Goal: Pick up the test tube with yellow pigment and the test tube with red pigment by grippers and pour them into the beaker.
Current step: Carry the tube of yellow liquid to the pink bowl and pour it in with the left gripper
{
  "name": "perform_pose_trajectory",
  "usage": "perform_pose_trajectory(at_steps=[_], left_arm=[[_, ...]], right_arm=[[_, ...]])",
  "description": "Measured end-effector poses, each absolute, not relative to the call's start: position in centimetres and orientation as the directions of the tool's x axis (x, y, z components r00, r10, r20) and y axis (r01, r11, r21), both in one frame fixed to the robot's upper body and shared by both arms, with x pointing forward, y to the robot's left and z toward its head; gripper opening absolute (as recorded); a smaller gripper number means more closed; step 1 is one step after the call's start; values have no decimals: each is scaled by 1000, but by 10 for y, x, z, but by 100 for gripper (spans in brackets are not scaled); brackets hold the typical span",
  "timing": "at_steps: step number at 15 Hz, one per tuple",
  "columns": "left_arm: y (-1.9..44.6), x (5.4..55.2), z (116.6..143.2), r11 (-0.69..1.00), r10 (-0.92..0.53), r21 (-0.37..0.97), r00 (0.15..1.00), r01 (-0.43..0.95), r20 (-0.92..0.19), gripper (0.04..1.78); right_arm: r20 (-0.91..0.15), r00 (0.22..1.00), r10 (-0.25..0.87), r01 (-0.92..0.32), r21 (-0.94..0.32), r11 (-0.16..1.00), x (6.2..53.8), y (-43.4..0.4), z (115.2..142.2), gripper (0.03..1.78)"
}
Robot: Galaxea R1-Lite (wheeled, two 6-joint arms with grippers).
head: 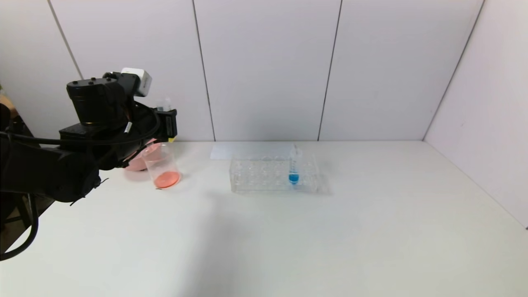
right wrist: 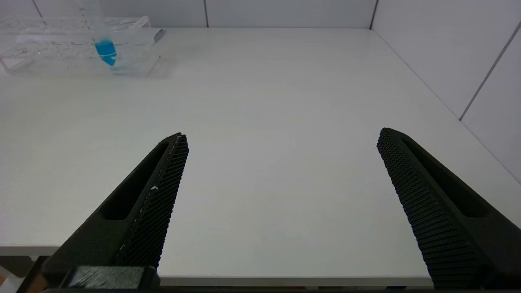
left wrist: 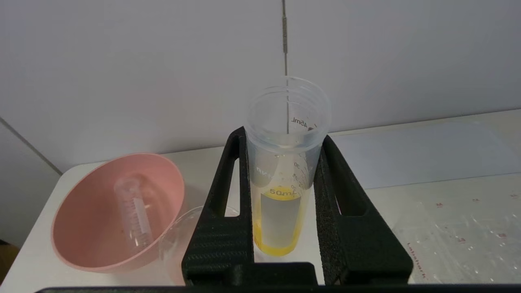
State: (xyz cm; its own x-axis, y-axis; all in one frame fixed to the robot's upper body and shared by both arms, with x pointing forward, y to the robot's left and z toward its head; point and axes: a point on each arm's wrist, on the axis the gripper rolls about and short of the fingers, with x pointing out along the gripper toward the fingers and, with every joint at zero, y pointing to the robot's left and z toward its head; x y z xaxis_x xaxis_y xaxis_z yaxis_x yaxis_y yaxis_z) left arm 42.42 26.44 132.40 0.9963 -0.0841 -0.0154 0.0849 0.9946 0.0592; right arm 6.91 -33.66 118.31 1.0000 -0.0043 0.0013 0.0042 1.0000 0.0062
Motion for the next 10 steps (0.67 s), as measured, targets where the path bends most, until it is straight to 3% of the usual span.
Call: perform_pose_trajectory(at_steps=[10], left_arm=[[335, 417, 1317, 994, 100, 56, 995, -98, -30, 45]], right_arm=[[1, 1000, -4, 4, 6, 1000, 69, -337, 1183, 170]])
